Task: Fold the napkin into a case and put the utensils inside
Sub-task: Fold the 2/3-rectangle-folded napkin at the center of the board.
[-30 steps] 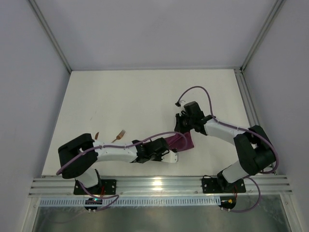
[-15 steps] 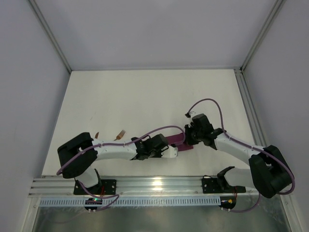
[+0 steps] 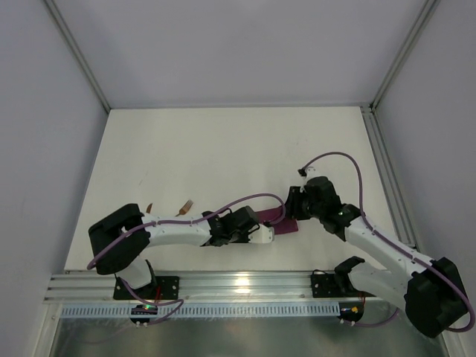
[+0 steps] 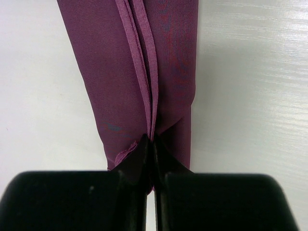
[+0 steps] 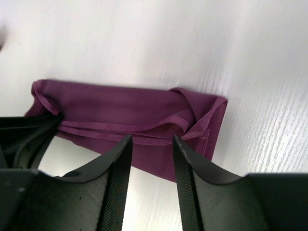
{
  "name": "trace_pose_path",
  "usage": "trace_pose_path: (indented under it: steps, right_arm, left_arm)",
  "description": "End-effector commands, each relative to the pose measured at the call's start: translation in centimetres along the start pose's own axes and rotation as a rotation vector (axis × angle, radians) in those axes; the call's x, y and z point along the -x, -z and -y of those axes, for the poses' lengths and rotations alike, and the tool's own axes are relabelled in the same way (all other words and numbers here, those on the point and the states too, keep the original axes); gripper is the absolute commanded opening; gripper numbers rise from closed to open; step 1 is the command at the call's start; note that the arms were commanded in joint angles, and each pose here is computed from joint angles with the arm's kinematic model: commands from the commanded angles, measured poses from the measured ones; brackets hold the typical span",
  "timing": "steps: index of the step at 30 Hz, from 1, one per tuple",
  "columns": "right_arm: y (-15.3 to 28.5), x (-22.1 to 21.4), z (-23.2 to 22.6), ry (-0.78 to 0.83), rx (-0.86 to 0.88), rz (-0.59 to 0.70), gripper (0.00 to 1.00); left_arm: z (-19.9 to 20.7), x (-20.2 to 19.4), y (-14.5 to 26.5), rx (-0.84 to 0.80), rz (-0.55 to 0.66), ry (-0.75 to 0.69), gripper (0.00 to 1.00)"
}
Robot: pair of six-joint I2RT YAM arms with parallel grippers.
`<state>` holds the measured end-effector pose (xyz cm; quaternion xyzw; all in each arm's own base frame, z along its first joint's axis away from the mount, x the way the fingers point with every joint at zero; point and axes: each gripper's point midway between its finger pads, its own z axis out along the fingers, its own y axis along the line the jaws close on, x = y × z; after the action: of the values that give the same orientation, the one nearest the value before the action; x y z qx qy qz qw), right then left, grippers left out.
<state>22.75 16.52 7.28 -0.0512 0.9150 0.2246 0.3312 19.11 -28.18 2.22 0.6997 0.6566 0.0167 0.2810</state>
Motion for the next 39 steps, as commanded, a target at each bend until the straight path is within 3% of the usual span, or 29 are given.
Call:
trace_pose_path:
  steps: [1,6,12,16,18,19,23,27,32,35,37,39]
  right_arm:
    - [1.1,2.9,-0.7,-0.073,-0.017,0.096,0.44]
    - [0.6,3.8,1.5,-0.102,-0.136,0.161,0.58]
    - [-2.0,2.5,2.2,-0.073,-0.151,0.093,0.59]
    - [-2.9,3.1,2.8,-0.08,-0.174,0.125,0.57]
    - [-3.1,2.8,2.8,-0.079,-0.171,0.119,0.47]
    - [-3.0,2.8,2.8,-0.079,-0.171,0.121,0.34]
    - [-2.5,1.1,3.5,-0.087,-0.178,0.105,0.1]
    - [-2.0,-0.3,3.9,-0.102,-0.177,0.1,0.03]
    - [-1.5,-1.3,4.9,-0.1,-0.207,0.105,0.06]
    - [-1.3,-0.8,4.4,-0.073,-0.186,0.108,0.29]
    - [-0.7,0.4,3.7,-0.01,-0.155,0.132,0.37]
    - [1.2,3.5,1.9,0.04,-0.089,0.24,0.4]
  left_arm:
    - [-0.3,1.4,0.4,-0.012,0.05,0.021,0.0]
    - [-0.2,1.3,0.4,-0.02,0.048,0.026,0.0]
    - [-0.2,1.4,0.4,-0.016,0.049,0.025,0.0]
    - [-0.2,1.3,0.4,-0.019,0.046,0.026,0.0]
    - [-0.2,1.2,0.5,-0.016,0.042,0.027,0.0]
    - [-0.2,1.2,0.5,-0.016,0.042,0.029,0.0]
    - [-0.6,1.2,0.5,0.005,0.039,0.044,0.0]
    - [-1.9,1.2,0.4,0.0,0.034,0.144,0.0]
    - [-3.6,2.0,1.3,0.027,0.076,0.201,0.0]
    - [-3.5,2.3,1.7,0.009,0.094,0.179,0.0]
    - [-3.3,2.1,1.6,0.0,0.086,0.167,0.0]
    - [-3.3,1.9,1.7,0.002,0.086,0.153,0.0]
